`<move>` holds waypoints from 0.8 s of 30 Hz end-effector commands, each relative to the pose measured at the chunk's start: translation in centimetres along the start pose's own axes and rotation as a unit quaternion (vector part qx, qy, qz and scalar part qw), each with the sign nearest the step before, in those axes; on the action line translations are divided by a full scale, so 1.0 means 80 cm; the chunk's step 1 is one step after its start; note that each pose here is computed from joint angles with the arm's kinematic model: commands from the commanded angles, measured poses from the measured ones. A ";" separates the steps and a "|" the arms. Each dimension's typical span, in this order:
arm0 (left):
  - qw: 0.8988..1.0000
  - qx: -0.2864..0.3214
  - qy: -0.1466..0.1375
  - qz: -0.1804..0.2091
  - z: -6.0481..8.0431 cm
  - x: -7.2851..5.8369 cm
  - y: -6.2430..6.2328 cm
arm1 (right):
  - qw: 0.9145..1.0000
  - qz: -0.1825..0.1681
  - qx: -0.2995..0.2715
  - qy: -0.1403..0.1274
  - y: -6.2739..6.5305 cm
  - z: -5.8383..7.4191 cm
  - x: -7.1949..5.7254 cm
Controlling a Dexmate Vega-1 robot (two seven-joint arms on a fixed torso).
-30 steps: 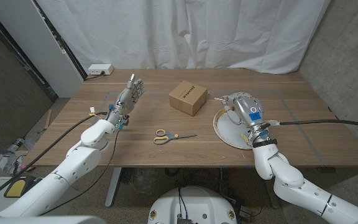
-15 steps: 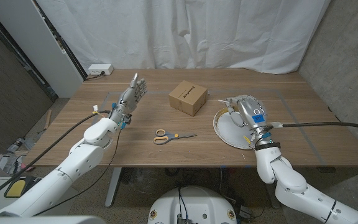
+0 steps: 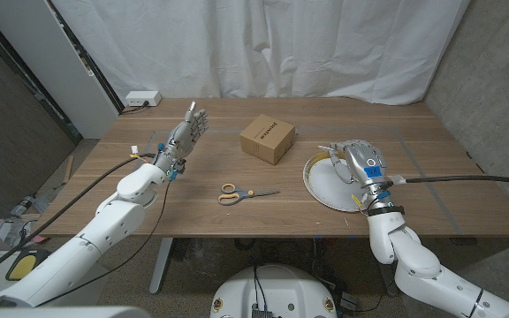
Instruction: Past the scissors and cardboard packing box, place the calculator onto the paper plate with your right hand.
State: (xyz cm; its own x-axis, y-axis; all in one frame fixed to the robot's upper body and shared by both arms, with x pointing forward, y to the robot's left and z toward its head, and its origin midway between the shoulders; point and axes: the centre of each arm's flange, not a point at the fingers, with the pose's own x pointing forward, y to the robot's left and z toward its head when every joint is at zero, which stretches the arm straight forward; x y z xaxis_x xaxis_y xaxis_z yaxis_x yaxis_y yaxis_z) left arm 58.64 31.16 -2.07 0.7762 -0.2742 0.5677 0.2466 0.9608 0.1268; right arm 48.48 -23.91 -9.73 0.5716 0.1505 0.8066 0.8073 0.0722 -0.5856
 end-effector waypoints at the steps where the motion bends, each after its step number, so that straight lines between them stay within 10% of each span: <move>1: 1.000 0.007 -0.004 0.009 0.009 -0.006 0.007 | 1.000 0.015 -0.011 0.022 0.007 -0.017 -0.008; 24: 1.000 0.007 -0.004 0.007 0.012 -0.008 0.001 | 0.998 0.040 -0.017 0.047 0.013 -0.026 -0.026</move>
State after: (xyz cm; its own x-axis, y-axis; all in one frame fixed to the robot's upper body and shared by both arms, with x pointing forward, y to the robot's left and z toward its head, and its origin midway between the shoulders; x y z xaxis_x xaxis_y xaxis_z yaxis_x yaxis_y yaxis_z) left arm 57.77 31.58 -1.77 0.7772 -0.2590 0.5734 0.2278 0.9654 0.1273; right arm 48.70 -25.67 -11.45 0.6266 0.0828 0.7750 0.7750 0.0387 -0.6307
